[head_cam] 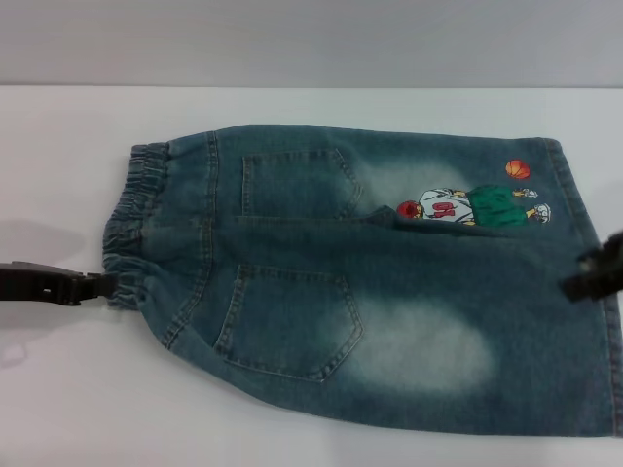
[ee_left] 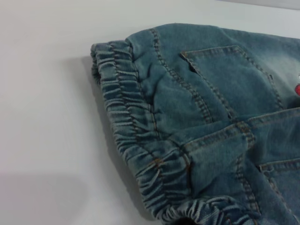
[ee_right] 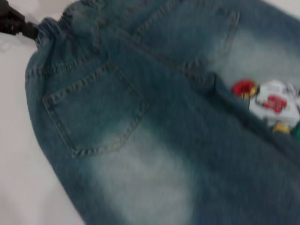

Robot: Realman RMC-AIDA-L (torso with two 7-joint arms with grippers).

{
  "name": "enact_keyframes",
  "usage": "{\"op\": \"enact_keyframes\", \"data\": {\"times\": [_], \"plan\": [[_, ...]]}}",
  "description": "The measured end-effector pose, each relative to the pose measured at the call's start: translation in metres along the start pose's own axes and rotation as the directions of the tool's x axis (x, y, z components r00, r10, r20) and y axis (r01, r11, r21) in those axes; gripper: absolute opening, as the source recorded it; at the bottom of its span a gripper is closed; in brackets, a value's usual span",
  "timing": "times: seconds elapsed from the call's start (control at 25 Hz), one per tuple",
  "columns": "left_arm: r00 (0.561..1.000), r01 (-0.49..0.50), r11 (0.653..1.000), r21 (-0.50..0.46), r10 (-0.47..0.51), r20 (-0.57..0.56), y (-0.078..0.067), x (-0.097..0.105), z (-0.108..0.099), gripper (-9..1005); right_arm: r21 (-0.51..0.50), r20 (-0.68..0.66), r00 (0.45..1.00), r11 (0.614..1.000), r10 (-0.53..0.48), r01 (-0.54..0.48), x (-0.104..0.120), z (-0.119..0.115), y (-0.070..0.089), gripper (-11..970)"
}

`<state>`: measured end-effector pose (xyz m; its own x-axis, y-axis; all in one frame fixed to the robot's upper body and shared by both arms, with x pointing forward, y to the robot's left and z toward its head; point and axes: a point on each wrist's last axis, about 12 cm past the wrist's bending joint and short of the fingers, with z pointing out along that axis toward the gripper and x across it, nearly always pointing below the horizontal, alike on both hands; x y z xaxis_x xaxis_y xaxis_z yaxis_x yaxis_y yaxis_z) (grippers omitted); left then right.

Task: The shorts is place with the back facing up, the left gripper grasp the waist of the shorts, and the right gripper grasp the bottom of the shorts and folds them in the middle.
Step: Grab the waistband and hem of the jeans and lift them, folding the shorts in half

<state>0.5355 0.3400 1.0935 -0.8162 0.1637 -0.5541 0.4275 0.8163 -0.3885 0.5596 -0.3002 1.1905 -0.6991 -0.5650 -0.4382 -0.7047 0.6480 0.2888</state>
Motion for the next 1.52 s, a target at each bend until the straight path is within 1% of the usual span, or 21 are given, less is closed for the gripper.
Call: {"op": "enact_keyframes", "data": {"times": [0.12, 0.28, 0.32, 0.56, 0.6, 0.64, 0.72, 0.8, 0.84, 1.0, 1.04, 1.16, 1.52], "plan": [[1.0, -0.011, 1.0, 0.0, 0.011, 0.002, -0.001, -0.005, 0.0, 46, -0.01, -0.026, 0.999, 0.999, 0.042, -0.043, 0.012, 0.001, -0.001, 492], [1.0, -0.011, 1.0, 0.0, 0.011, 0.002, -0.001, -0.005, 0.0, 46, -0.013, -0.063, 0.994, 0.995, 0.095, -0.096, 0.028, 0.003, -0.004, 491], [1.0, -0.017, 1.0, -0.001, 0.017, 0.004, -0.001, -0.008, 0.002, 46, -0.013, -0.074, 0.991, 0.994, 0.11, -0.111, 0.034, 0.004, -0.005, 491], [1.0, -0.016, 1.0, -0.007, 0.016, 0.008, 0.0, -0.011, 0.004, 46, 0.019, -0.125, 0.975, 0.983, 0.183, -0.182, 0.062, 0.003, -0.013, 492], [1.0, -0.016, 1.0, -0.007, 0.016, 0.008, 0.0, -0.011, 0.004, 46, 0.025, -0.132, 0.973, 0.981, 0.192, -0.19, 0.065, 0.003, -0.014, 492], [1.0, -0.024, 1.0, -0.009, 0.024, 0.014, -0.001, -0.015, 0.005, 46, 0.032, -0.143, 0.969, 0.98, 0.201, -0.199, 0.068, 0.003, -0.016, 493], [1.0, -0.024, 1.0, -0.009, 0.024, 0.014, -0.001, -0.015, 0.005, 46, 0.036, -0.163, 0.963, 0.977, 0.214, -0.211, 0.074, 0.004, -0.017, 493], [0.999, -0.028, 1.0, -0.009, 0.028, 0.016, -0.001, -0.017, 0.006, 46, 0.018, -0.192, 0.959, 0.978, 0.208, -0.208, 0.08, 0.006, -0.017, 493], [0.999, -0.038, 0.999, -0.015, 0.038, 0.019, -0.002, -0.02, 0.007, 46, 0.008, -0.205, 0.958, 0.979, 0.201, -0.204, 0.082, 0.007, -0.016, 492], [0.999, -0.042, 0.999, -0.016, 0.042, 0.016, -0.003, -0.021, 0.009, 46, -0.021, -0.248, 0.952, 0.982, 0.178, -0.189, 0.087, 0.01, -0.014, 492], [0.999, -0.044, 0.999, -0.013, 0.044, 0.005, -0.004, -0.022, 0.013, 46, -0.021, -0.248, 0.952, 0.982, 0.178, -0.189, 0.087, 0.01, -0.014, 492], [0.999, -0.047, 0.999, -0.015, 0.047, 0.001, -0.005, -0.024, 0.015, 46, -0.036, -0.271, 0.947, 0.982, 0.171, -0.187, 0.088, 0.015, -0.014, 493], [0.999, -0.051, 0.999, -0.019, 0.051, -0.004, -0.005, -0.025, 0.016, 45, -0.024, -0.276, 0.947, 0.983, 0.166, -0.18, 0.089, 0.018, -0.017, 492]]}}
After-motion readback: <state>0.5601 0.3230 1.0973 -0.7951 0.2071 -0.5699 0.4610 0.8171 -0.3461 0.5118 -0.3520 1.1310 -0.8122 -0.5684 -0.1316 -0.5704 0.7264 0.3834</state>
